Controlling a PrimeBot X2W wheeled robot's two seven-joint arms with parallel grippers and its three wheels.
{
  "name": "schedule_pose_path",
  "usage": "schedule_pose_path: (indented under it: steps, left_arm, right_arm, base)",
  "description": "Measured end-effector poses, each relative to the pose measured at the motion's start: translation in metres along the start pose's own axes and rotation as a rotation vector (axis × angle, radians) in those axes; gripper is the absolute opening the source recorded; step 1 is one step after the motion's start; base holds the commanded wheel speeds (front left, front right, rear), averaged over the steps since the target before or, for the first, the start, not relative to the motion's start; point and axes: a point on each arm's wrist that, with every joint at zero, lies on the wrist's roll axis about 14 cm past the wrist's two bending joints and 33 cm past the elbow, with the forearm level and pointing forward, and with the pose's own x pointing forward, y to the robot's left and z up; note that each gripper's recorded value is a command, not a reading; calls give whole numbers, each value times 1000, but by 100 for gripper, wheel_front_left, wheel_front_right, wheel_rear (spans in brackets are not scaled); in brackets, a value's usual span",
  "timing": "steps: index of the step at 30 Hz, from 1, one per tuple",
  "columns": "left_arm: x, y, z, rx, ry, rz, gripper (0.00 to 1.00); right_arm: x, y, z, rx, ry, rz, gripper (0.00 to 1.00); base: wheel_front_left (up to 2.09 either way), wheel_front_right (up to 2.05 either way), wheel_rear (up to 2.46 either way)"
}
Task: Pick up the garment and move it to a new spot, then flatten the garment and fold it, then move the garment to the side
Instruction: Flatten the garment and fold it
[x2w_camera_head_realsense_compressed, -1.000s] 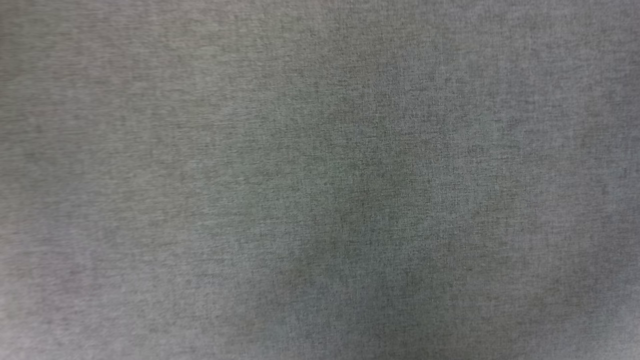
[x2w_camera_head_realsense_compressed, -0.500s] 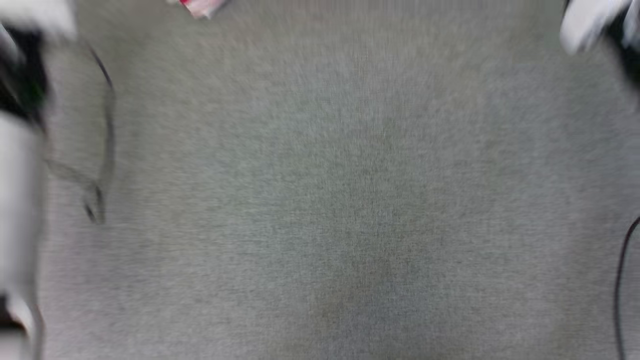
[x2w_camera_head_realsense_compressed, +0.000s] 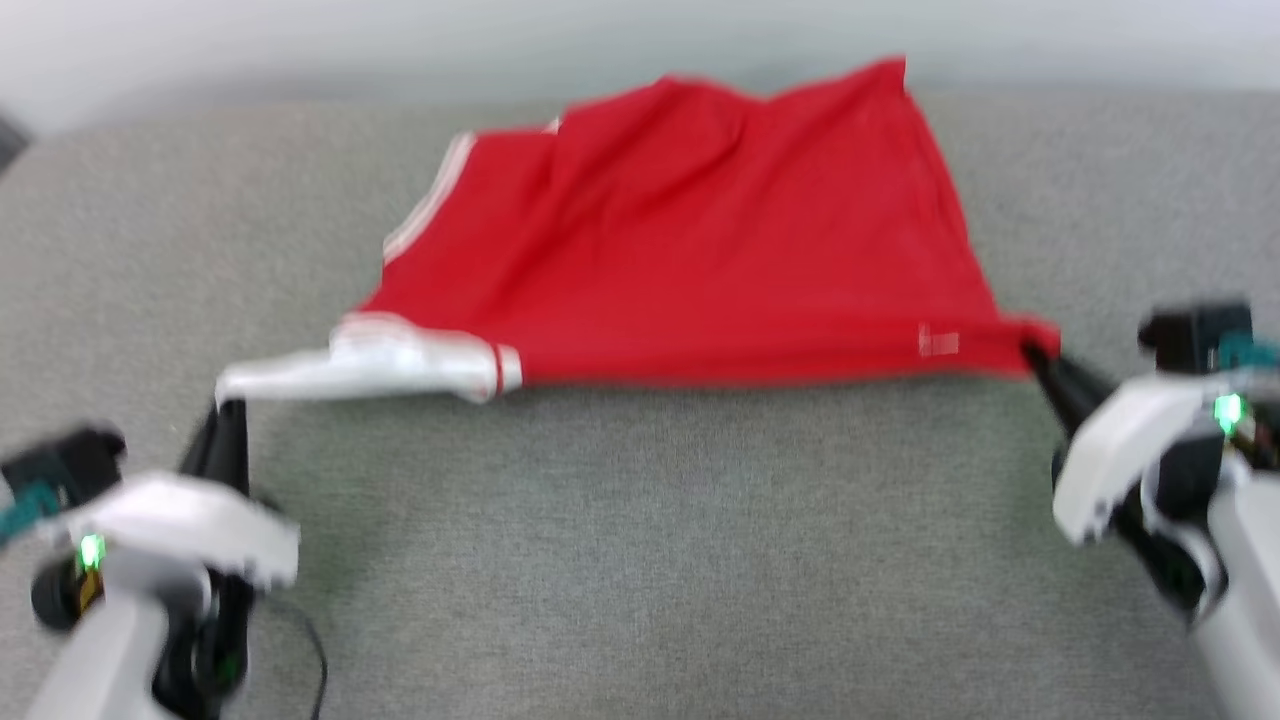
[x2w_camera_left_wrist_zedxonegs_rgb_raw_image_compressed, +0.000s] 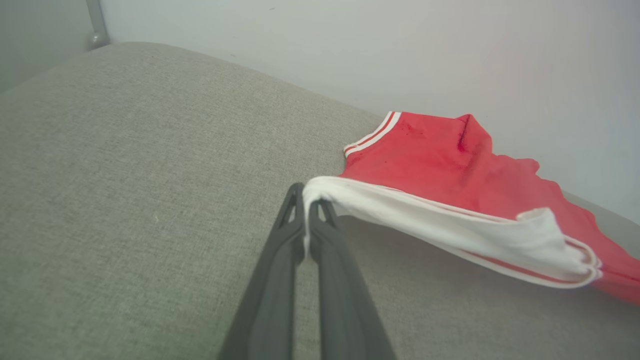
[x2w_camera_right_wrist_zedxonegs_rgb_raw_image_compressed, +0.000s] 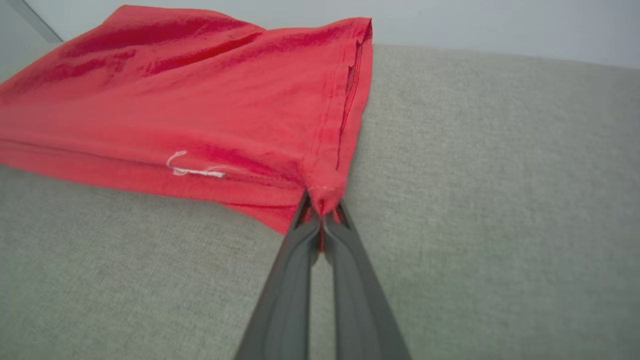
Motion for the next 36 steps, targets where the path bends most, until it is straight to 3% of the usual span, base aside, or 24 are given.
schedule_pose_path:
  steps: [11, 20, 26, 36]
  left_arm:
    - [-113, 25, -35, -44, 149, 117, 0]
    - [-160, 24, -36, -50, 214, 147, 0]
    - [-140, 0, -13, -16, 175, 63, 0]
    - [-65, -39, -25, 19, 242, -70, 0]
  right_arm:
    - [-101, 16, -54, 133, 91, -56, 0]
    - [-164, 26, -75, 202, 173, -122, 0]
    - [-156, 25, -61, 173, 174, -128, 0]
    - [-86, 24, -44, 104, 223, -67, 0]
  base:
    - [0, 0, 0]
    - [0, 0, 0]
    - [0, 0, 0]
    - [0, 0, 0]
